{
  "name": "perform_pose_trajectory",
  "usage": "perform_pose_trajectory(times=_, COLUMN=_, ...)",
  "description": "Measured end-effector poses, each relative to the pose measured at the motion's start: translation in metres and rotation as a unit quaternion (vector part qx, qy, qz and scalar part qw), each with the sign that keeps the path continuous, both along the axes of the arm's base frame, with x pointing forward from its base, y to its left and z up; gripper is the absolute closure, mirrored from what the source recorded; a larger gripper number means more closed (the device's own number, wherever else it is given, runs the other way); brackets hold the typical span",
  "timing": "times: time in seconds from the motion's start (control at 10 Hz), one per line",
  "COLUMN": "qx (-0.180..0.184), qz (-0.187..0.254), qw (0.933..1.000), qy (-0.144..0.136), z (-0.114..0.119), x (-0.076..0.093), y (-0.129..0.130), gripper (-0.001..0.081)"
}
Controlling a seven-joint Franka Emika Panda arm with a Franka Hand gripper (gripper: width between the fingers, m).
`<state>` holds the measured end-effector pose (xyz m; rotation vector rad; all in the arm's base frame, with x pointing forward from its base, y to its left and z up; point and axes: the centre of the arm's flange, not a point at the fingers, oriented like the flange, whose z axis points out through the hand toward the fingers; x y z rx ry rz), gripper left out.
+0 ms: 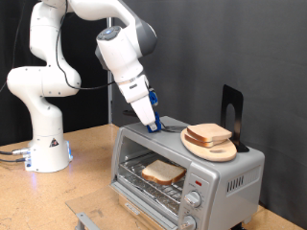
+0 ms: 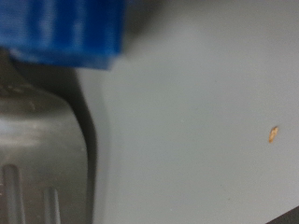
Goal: Make a piece of toast with the oven
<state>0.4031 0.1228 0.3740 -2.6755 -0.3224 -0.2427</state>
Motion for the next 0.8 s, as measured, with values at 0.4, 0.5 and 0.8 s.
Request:
perform_pose_trajectory(times=0.4, qx=-0.002, qz=0.002, qw=1.0, qy=-0.008, z=0.002, x=0.001, y=-0.001, gripper=0.0124)
perform_pose_trajectory(times=0.5, qx=-0.011, qz=0.006, qw=0.9995, qy=-0.03, z=0.005, x=0.003, y=-0.002, gripper=0.0124)
perform_pose_trajectory(times=0.8, qx=-0.028, qz=0.008, qw=0.9972, qy=-0.07, z=0.011, x=0.006, y=-0.001, gripper=0.0124)
